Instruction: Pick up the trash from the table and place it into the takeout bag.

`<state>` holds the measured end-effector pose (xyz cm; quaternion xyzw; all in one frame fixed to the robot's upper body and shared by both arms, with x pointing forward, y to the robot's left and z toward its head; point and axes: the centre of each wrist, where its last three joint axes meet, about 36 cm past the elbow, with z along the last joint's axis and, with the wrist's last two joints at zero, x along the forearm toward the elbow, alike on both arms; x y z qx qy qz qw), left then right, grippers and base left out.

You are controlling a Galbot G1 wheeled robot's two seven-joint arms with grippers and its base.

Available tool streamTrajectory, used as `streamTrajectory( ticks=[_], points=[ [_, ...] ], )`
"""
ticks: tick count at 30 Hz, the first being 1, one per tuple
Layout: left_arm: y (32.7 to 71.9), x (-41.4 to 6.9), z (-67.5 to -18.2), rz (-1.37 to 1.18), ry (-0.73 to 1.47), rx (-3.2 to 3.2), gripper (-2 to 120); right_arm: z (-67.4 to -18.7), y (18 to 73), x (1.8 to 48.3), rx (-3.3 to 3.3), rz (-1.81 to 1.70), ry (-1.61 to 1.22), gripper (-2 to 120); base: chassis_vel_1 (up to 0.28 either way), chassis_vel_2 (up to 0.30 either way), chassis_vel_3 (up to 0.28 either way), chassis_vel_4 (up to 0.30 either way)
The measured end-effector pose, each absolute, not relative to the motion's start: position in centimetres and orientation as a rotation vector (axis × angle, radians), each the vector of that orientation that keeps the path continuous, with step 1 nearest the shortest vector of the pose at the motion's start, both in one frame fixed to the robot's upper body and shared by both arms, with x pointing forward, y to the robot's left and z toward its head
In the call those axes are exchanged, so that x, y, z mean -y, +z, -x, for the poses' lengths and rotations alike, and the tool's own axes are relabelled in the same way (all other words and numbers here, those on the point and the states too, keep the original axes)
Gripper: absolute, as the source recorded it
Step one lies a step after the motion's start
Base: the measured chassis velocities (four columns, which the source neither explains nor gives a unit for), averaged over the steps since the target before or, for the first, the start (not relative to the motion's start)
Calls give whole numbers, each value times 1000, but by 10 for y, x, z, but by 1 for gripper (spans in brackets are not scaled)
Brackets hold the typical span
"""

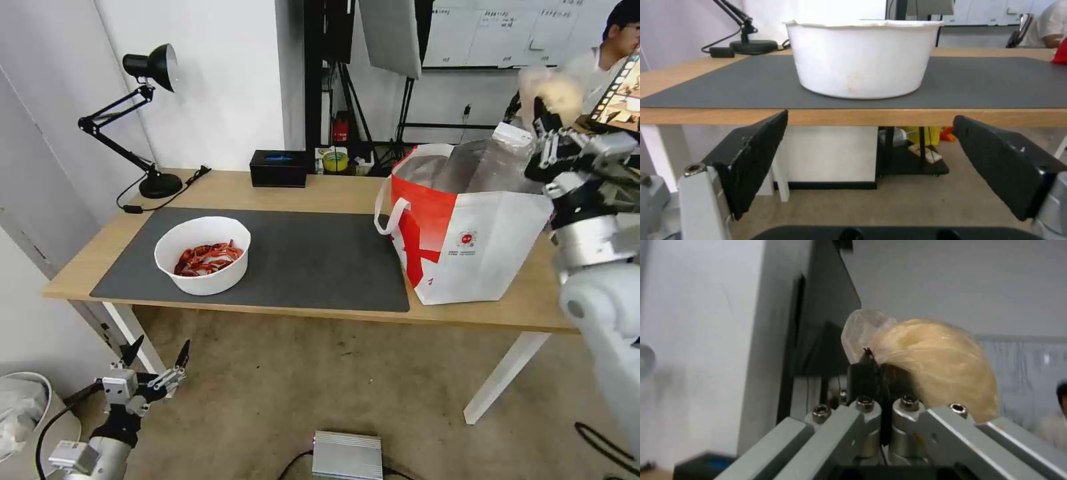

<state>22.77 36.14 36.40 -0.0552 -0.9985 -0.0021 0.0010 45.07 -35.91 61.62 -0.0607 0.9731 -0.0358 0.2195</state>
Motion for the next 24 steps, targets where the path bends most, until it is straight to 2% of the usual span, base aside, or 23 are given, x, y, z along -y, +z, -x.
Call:
streamTrajectory(
  ticks=[24],
  points=[
    [380, -353, -230, 236, -24, 3175, 100, -482, 673, 344, -3301, -6, 289, 0, 0, 0, 0, 0]
  ],
)
